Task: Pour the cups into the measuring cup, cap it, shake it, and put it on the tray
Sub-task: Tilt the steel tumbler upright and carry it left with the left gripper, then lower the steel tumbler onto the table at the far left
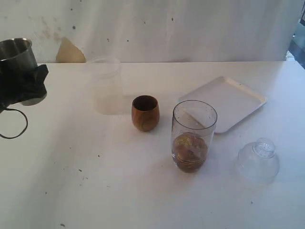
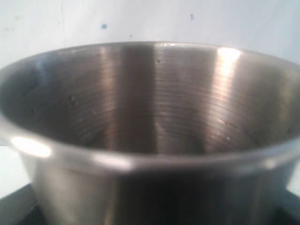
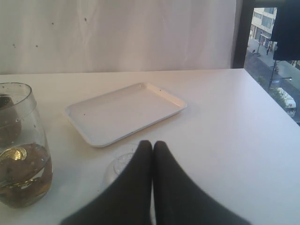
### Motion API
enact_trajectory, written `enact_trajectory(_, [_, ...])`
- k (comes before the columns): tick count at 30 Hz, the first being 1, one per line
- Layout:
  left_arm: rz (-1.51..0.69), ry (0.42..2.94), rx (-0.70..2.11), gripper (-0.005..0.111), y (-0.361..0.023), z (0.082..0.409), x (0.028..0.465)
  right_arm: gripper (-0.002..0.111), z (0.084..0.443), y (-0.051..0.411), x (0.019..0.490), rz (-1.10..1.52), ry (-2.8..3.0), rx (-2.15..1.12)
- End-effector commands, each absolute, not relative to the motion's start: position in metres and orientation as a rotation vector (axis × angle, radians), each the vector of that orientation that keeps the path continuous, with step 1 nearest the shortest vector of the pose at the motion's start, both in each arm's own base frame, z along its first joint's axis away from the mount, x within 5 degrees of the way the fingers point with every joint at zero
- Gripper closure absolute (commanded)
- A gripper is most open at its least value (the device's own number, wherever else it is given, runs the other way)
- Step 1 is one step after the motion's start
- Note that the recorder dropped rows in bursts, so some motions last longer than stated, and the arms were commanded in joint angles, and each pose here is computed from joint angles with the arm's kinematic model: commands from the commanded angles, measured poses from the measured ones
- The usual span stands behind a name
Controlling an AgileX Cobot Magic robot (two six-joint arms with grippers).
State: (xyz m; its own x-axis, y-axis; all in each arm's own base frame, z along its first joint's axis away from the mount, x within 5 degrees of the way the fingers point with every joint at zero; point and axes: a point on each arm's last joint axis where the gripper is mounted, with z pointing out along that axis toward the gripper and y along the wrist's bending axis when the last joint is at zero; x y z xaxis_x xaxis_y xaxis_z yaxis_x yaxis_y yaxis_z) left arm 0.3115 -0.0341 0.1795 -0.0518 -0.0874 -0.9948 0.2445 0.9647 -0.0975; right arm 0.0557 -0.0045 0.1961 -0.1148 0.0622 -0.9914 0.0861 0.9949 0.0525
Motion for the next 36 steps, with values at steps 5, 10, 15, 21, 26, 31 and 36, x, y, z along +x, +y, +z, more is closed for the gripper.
enact_trajectory(5, [-0.247,1.597,0.05,0.107,-0.02,0.152,0.338,0.108,0.194,-0.004,0.056,-0.022,1.689,0.108])
enact_trajectory(10, [-0.244,1.606,0.044,0.107,-0.02,0.137,0.36,0.108,0.194,-0.004,0.056,-0.022,1.689,0.108])
enact_trajectory(15, [-0.243,1.623,0.043,0.107,-0.02,0.121,0.379,0.108,0.194,-0.004,0.056,-0.022,1.689,0.108])
enact_trajectory(21, [-0.237,1.648,0.039,0.107,-0.018,0.101,0.393,0.108,0.194,-0.004,0.056,-0.022,1.689,0.108])
enact_trajectory(26, [-0.241,1.651,0.045,0.107,-0.017,0.091,0.402,0.108,0.194,-0.004,0.056,-0.022,1.689,0.108])
enact_trajectory(31, [-0.271,1.654,0.116,0.107,-0.022,0.085,0.404,0.108,0.194,-0.004,0.056,-0.022,1.689,0.108])
enact_trajectory(36, [-0.262,1.649,0.112,0.107,-0.021,0.086,0.406,0.108,0.194,-0.004,0.056,-0.022,1.689,0.108])
